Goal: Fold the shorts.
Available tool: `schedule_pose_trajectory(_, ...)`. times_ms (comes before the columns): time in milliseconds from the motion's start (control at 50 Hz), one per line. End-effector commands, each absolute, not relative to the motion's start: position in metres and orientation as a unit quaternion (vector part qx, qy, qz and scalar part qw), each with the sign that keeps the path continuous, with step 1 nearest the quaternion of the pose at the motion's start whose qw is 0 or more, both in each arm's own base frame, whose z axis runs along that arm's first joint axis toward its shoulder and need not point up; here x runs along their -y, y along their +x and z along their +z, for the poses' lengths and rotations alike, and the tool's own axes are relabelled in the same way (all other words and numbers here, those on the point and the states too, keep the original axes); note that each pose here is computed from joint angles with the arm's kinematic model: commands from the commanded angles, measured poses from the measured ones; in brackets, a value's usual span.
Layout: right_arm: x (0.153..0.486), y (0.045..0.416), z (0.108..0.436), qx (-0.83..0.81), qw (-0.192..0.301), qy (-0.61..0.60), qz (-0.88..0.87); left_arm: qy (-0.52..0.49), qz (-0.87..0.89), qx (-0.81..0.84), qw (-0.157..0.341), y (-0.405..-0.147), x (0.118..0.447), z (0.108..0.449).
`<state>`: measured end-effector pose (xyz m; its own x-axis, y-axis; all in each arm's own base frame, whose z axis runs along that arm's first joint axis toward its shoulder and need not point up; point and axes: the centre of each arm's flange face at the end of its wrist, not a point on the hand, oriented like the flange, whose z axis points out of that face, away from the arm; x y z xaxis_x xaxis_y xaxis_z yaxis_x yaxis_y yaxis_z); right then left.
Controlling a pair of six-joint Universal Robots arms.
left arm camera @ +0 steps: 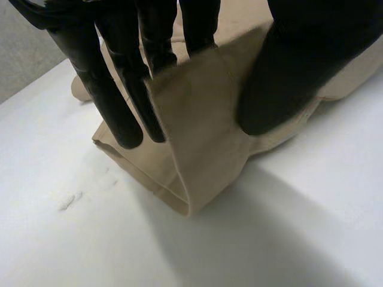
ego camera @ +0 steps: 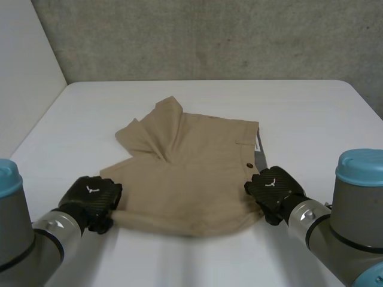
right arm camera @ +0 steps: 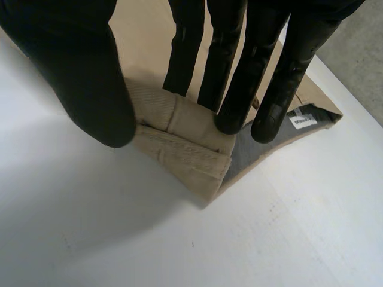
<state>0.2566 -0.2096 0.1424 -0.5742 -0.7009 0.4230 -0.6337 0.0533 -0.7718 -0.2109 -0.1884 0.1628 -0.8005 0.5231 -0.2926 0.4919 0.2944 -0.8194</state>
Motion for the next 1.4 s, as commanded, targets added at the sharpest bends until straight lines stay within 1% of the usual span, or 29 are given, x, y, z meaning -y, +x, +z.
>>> schedule_pose_trajectory(20, 0.21, 0.253, 0.141, -0.727, 0.038, -0.458, -0.51, -0.303, 0.485, 0.82, 0.043, -0.204, 0.208, 0.151)
schedule_pose_trajectory(180, 0.21, 0.251, 0.137, -0.729, 0.036, -0.455, -0.51, -0.299, 0.486, 0.82, 0.041, -0.203, 0.214, 0.151)
schedule_pose_trajectory(300, 0.217, 0.253, 0.139, -0.713, 0.03, -0.449, -0.537, -0.297, 0.493, 0.817, 0.04, -0.204, 0.218, 0.154)
schedule_pose_trajectory(520, 0.224, 0.259, 0.143, -0.696, 0.028, -0.446, -0.561, -0.303, 0.49, 0.816, 0.045, -0.207, 0.214, 0.153)
schedule_pose_trajectory(720, 0.226, 0.259, 0.131, -0.709, 0.029, -0.45, -0.542, -0.296, 0.495, 0.816, 0.041, -0.204, 0.218, 0.155)
schedule_pose_trajectory(840, 0.228, 0.258, 0.14, -0.704, 0.026, -0.444, -0.554, -0.298, 0.495, 0.815, 0.041, -0.205, 0.217, 0.157)
schedule_pose_trajectory(900, 0.228, 0.256, 0.158, -0.692, 0.02, -0.437, -0.574, -0.306, 0.491, 0.815, 0.041, -0.205, 0.209, 0.163)
schedule_pose_trajectory(920, 0.226, 0.255, 0.17, -0.685, 0.02, -0.433, -0.585, -0.308, 0.49, 0.815, 0.041, -0.205, 0.206, 0.166)
schedule_pose_trajectory(960, 0.223, 0.254, 0.179, -0.683, 0.022, -0.428, -0.592, -0.312, 0.483, 0.817, 0.043, -0.204, 0.195, 0.175)
schedule_pose_trajectory(1040, 0.217, 0.25, 0.181, -0.704, 0.028, -0.428, -0.566, -0.327, 0.468, 0.819, 0.053, -0.205, 0.172, 0.191)
schedule_pose_trajectory(1080, 0.207, 0.249, 0.181, -0.718, 0.036, -0.442, -0.536, -0.337, 0.452, 0.823, 0.059, -0.204, 0.155, 0.196)
schedule_pose_trajectory(1160, 0.193, 0.244, 0.181, -0.739, 0.039, -0.467, -0.485, -0.349, 0.413, 0.839, 0.068, -0.2, 0.131, 0.195)
schedule_pose_trajectory(1220, 0.186, 0.239, 0.18, -0.744, 0.03, -0.487, -0.456, -0.357, 0.391, 0.845, 0.07, -0.198, 0.119, 0.193)
schedule_pose_trajectory(1240, 0.183, 0.236, 0.178, -0.744, 0.019, -0.502, -0.441, -0.366, 0.382, 0.846, 0.071, -0.197, 0.111, 0.192)
schedule_pose_trajectory(1300, 0.182, 0.234, 0.178, -0.739, 0.012, -0.516, -0.433, -0.38, 0.379, 0.841, 0.068, -0.197, 0.106, 0.191)
schedule_pose_trajectory(1400, 0.186, 0.23, 0.177, -0.741, 0.007, -0.513, -0.432, -0.392, 0.395, 0.829, 0.054, -0.197, 0.116, 0.194)
